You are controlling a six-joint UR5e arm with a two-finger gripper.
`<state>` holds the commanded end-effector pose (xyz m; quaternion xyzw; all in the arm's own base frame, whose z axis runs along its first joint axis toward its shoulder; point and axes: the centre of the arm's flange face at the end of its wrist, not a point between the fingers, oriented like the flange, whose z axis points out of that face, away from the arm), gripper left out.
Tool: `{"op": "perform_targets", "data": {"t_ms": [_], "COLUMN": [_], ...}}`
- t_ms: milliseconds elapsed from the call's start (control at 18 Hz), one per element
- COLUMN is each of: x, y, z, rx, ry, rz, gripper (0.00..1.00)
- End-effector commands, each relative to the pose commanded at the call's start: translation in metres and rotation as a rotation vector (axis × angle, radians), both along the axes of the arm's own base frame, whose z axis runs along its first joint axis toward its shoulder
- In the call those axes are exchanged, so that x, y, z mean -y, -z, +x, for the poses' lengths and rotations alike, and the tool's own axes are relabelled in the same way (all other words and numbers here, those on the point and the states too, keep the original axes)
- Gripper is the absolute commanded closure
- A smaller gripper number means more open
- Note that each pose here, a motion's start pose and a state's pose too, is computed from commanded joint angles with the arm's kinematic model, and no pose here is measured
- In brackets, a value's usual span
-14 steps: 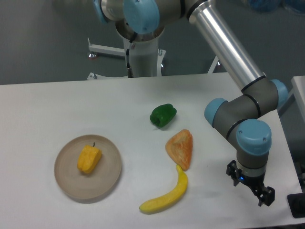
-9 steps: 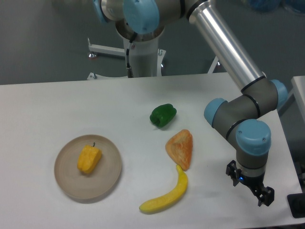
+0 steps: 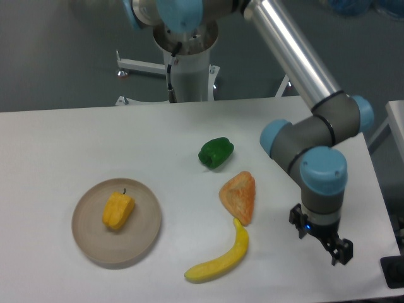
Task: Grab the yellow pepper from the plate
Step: 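Move the open gripper over the yellow pepper on the plate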
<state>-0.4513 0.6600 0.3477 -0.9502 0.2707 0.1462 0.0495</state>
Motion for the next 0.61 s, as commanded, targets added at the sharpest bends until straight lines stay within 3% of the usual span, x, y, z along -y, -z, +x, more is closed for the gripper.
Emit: {"op": "perform_targets", "data": {"t_ms": [278,611], "x": [0.012,0.0], "y": [-0.028,-0.028], "z": [0.073,0.19], "rx": [0.074,0.175], "ry": [-0.1,-0.34], "rz": [0.004,0.045], "gripper": [0.0,0.0]}}
